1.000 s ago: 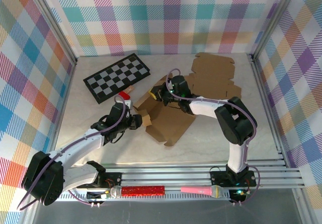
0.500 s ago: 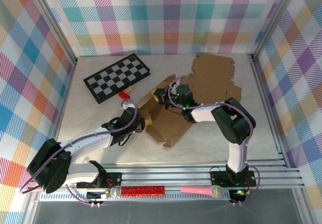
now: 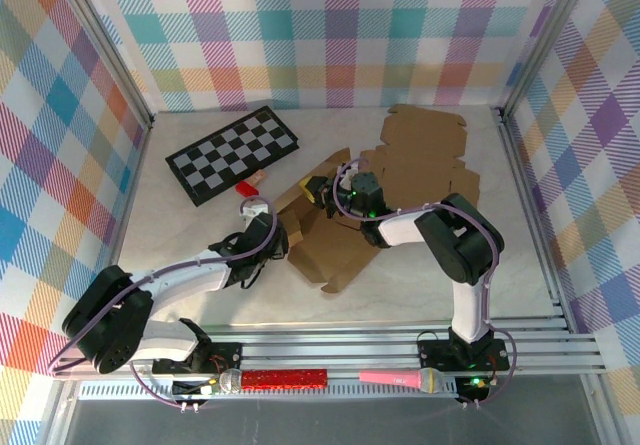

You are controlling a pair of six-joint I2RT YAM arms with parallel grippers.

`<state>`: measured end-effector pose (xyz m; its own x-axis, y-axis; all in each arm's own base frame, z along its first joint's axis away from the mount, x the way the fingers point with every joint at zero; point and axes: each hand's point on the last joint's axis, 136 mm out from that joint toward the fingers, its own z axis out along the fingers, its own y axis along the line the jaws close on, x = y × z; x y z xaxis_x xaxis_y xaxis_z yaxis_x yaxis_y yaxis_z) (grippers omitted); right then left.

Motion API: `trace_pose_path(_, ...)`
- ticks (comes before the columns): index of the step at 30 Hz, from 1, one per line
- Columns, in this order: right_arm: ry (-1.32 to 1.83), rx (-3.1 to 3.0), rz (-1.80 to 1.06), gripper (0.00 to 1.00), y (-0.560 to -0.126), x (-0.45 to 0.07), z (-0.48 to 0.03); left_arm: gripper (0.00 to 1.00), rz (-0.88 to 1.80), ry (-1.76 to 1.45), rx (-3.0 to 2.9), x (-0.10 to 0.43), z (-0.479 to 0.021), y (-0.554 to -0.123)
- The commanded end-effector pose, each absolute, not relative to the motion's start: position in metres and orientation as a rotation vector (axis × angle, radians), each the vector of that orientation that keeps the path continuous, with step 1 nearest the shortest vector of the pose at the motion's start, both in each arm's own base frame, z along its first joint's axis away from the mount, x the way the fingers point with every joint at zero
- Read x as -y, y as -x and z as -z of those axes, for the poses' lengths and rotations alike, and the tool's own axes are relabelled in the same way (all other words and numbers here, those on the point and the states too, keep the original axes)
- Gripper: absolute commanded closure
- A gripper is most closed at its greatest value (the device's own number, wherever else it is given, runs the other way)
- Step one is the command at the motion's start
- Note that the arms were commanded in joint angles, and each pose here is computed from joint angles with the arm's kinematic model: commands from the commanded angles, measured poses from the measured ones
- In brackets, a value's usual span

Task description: Fold the paper box

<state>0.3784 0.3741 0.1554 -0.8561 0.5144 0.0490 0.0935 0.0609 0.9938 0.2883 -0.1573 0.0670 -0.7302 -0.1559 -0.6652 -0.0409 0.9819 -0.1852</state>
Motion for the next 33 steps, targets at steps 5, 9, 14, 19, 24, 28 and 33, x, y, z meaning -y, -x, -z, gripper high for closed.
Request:
trace_pose_path(5,-0.679,-2.096,-1.823,1.00,-0.371,-0.374,-0.127,0.39,0.354,0.163,-2.298,0.183,-0.089,-0.301)
trace_pose_path(9,-0.683,-2.090,-1.825,1.00,-0.373,-0.375,-0.130,0.40,0.358,0.133,-2.328,0.188,-0.086,-0.297)
trace_pose_path(14,-0.680,-2.065,-1.828,1.00,-0.378,-0.374,-0.139,0.42,0.355,0.144,-2.335,0.183,-0.089,-0.289)
trace_pose_path(19,-0.671,-2.043,-1.841,1.00,-0.380,-0.376,-0.151,0.42,0.338,0.162,-2.333,0.172,-0.092,-0.280)
trace_pose_path(24,-0.666,-2.013,-1.859,1.00,-0.382,-0.377,-0.167,0.40,0.358,0.157,-2.316,0.171,-0.102,-0.277)
trace_pose_path(28,-0.656,-1.994,-1.887,1.00,-0.381,-0.382,-0.180,0.39,0.345,0.157,-2.329,0.171,-0.097,-0.277)
trace_pose_path(33,-0.643,-1.974,-1.912,1.00,-0.378,-0.387,-0.193,0.40,0.303,0.173,-2.329,0.165,-0.095,-0.278)
